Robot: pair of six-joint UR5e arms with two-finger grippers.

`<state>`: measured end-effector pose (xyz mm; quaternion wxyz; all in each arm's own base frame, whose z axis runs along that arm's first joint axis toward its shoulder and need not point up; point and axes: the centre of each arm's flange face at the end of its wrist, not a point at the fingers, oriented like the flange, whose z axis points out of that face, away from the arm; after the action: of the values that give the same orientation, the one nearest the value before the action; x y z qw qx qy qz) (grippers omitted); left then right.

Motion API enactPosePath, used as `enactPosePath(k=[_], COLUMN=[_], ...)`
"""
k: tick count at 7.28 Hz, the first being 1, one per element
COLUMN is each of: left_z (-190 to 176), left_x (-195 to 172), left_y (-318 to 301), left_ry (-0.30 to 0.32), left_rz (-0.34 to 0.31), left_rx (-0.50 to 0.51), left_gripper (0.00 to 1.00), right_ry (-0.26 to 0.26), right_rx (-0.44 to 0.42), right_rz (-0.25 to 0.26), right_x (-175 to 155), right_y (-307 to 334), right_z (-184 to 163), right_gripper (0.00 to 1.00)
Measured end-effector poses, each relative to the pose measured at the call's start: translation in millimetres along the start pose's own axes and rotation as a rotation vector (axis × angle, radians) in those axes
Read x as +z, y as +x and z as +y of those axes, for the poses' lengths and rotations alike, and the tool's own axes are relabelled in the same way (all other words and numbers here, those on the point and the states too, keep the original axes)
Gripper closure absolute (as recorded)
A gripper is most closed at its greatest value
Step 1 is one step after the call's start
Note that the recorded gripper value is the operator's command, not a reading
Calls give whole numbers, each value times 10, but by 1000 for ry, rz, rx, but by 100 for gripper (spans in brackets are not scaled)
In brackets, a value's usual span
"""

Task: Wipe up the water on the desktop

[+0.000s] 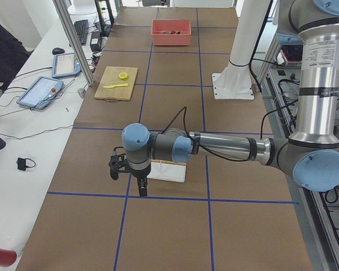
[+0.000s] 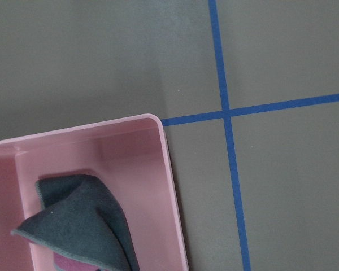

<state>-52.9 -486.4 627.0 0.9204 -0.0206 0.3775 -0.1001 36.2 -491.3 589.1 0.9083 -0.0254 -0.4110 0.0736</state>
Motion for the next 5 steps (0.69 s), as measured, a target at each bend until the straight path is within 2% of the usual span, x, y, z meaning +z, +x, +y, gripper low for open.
enactPosePath(k=[5], left_z=[7], left_x=[33], left_y=[-15], left_ry=[-11], left_rz=[17], left_rx=[-15], left_gripper=[2], right_ry=[-19], right_rx=[40], right_rz=[13], right_x=[107], right_y=[238], right_z=[111], right_gripper=[0])
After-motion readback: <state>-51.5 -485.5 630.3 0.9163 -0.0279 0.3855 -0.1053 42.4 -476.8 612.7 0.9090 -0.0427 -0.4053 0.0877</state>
